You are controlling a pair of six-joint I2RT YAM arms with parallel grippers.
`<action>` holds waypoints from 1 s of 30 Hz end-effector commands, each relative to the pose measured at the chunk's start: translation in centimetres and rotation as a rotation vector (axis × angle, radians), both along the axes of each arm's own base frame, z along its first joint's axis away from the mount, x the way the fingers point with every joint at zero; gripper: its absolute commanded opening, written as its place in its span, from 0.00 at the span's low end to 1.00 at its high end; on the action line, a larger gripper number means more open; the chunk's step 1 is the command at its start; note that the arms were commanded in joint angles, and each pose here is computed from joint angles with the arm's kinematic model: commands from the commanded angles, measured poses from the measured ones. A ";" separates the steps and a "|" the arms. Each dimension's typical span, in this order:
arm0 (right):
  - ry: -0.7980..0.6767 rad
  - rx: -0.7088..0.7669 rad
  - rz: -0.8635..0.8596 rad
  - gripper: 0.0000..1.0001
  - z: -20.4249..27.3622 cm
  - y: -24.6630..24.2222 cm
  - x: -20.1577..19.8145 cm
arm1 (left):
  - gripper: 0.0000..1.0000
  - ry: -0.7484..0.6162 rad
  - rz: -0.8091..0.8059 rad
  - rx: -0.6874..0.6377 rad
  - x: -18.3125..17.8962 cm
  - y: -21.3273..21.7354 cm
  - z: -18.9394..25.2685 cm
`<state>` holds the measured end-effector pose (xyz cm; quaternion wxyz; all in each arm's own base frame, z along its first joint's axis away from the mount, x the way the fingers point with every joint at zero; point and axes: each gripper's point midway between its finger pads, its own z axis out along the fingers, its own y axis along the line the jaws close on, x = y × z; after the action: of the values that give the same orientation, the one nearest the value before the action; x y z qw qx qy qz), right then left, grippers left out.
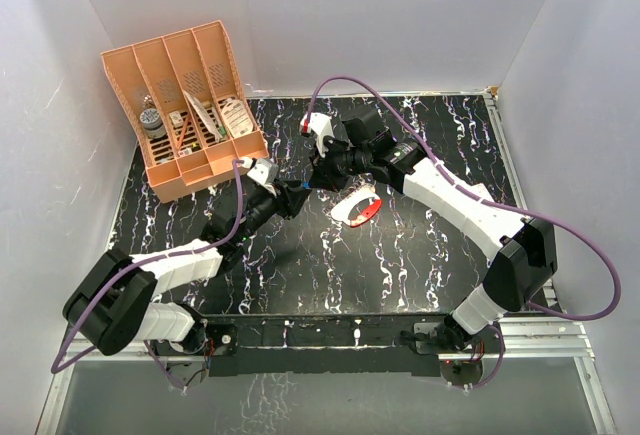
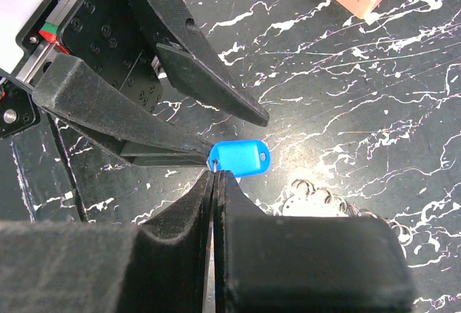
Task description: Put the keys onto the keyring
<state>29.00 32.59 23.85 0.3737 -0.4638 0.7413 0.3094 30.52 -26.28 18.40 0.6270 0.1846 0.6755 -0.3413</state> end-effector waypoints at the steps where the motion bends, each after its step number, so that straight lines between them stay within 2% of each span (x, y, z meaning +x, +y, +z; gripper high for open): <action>1: -0.059 0.056 0.000 0.00 3.0 0.4 0.1 | 0.40 -0.076 -0.017 -0.040 0.0 -0.5 3.4; 5: -0.053 0.052 0.000 0.00 2.8 0.4 0.1 | 0.45 -0.079 -0.026 -0.050 -0.2 -0.6 3.7; 17: -0.042 0.054 -0.010 0.00 2.5 0.7 0.4 | 0.43 -0.094 -0.066 -0.107 -0.9 -1.3 5.1; 19: -0.044 0.056 -0.012 0.00 2.6 0.7 0.5 | 0.38 -0.097 -0.078 -0.110 -1.0 -1.5 5.2; 23: -0.043 0.035 -0.022 0.00 2.5 0.4 0.6 | 0.01 -0.099 -0.078 -0.085 -1.0 -1.5 5.1; 30: -0.009 -0.037 -0.048 0.00 1.6 -0.1 1.0 | 0.00 -0.111 -0.057 -0.015 -0.8 -1.1 4.9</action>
<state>29.62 32.40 24.52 0.3748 -0.4529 0.7527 0.2962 29.21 -27.72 20.14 0.6215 0.2104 0.6581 -0.3693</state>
